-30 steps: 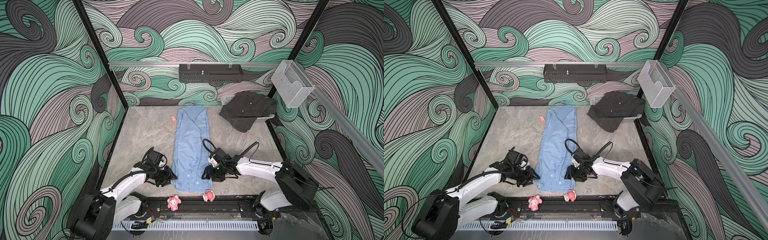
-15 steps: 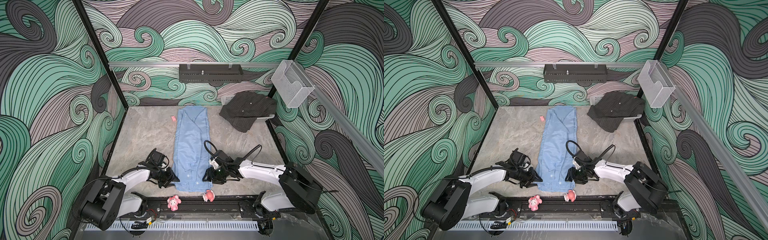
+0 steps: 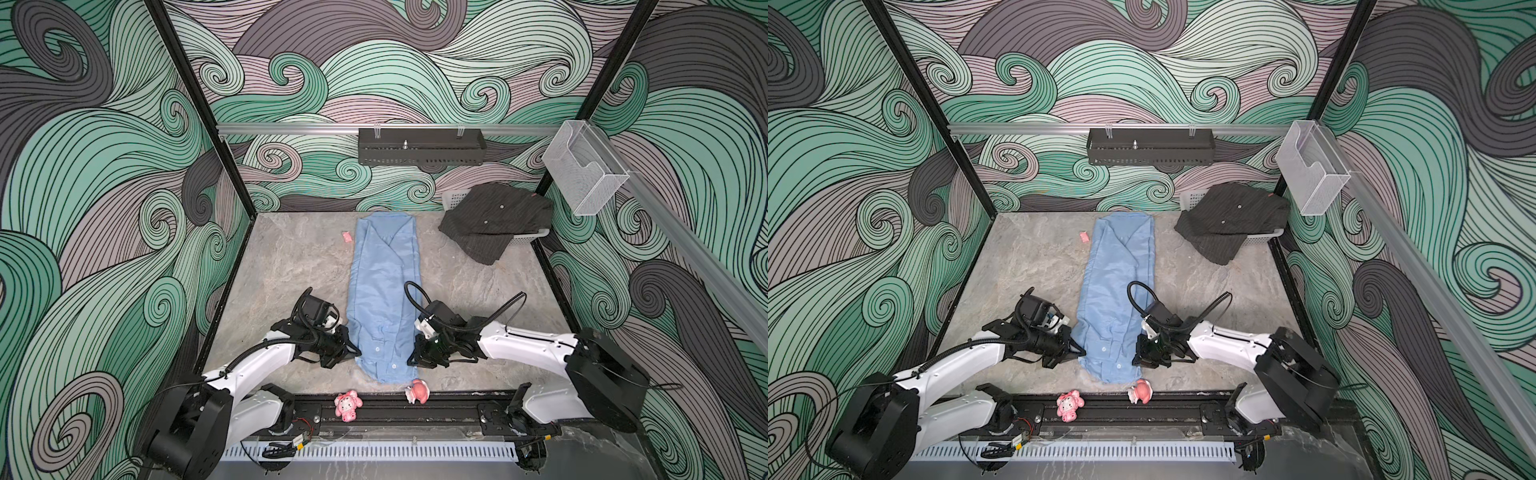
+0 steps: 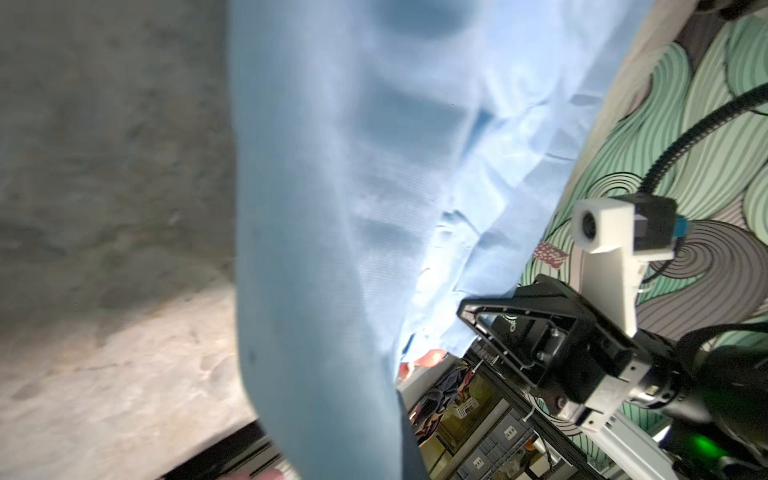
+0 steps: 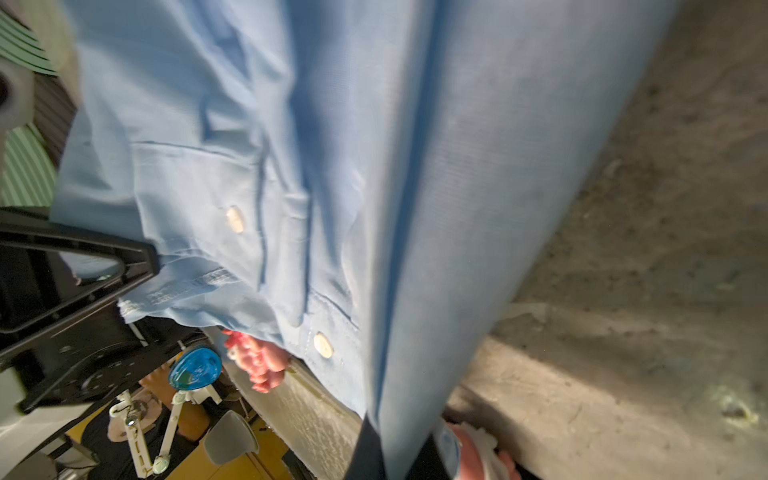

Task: Fold and stack the long sleeve shirts
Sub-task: 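Lift the near hem and fold it over toward the collar with both grippers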

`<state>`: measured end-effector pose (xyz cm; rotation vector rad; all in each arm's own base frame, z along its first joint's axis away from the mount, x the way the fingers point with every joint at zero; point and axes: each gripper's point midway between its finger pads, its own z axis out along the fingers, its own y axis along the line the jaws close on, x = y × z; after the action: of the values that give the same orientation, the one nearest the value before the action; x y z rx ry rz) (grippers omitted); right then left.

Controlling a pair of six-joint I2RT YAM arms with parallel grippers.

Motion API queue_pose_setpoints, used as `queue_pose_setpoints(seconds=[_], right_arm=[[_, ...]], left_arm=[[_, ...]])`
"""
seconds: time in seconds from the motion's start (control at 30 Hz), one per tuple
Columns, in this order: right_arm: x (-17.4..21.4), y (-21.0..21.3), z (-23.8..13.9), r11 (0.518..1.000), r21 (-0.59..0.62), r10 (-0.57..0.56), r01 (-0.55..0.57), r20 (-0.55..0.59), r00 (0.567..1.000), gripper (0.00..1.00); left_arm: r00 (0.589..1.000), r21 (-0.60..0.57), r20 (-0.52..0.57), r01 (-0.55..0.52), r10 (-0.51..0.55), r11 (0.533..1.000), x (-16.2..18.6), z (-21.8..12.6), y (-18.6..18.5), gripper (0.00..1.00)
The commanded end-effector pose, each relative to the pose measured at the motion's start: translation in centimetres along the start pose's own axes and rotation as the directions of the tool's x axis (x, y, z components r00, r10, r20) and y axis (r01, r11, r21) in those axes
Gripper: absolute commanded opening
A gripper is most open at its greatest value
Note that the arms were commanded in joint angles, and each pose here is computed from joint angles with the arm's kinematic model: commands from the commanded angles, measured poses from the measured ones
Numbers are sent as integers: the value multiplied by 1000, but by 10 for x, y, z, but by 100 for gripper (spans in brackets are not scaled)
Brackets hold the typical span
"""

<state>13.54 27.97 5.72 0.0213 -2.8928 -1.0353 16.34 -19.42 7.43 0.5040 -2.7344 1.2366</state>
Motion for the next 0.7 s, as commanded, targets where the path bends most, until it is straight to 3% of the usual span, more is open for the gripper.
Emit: queue_pose_setpoints(seconds=[0.0,0.17,0.43,0.67], right_arm=[[-12,21,-21,998,-59,22,-18,57,998,0],[-36,43,-49,988,-147,63,-48,102,993,2],[-83,49,-69,964,-175,217,-199,92,972,3],[-133,56,-79,923,-241,326,-300,73,943,7]], left_arm=[[1000,54,8,-13,13,998,-5,-11,-30,0],[999,112,28,-27,24,993,-24,-22,-66,0],[996,177,67,-62,51,982,-74,-41,-119,0],[995,181,98,-46,29,982,-123,-43,-137,0]])
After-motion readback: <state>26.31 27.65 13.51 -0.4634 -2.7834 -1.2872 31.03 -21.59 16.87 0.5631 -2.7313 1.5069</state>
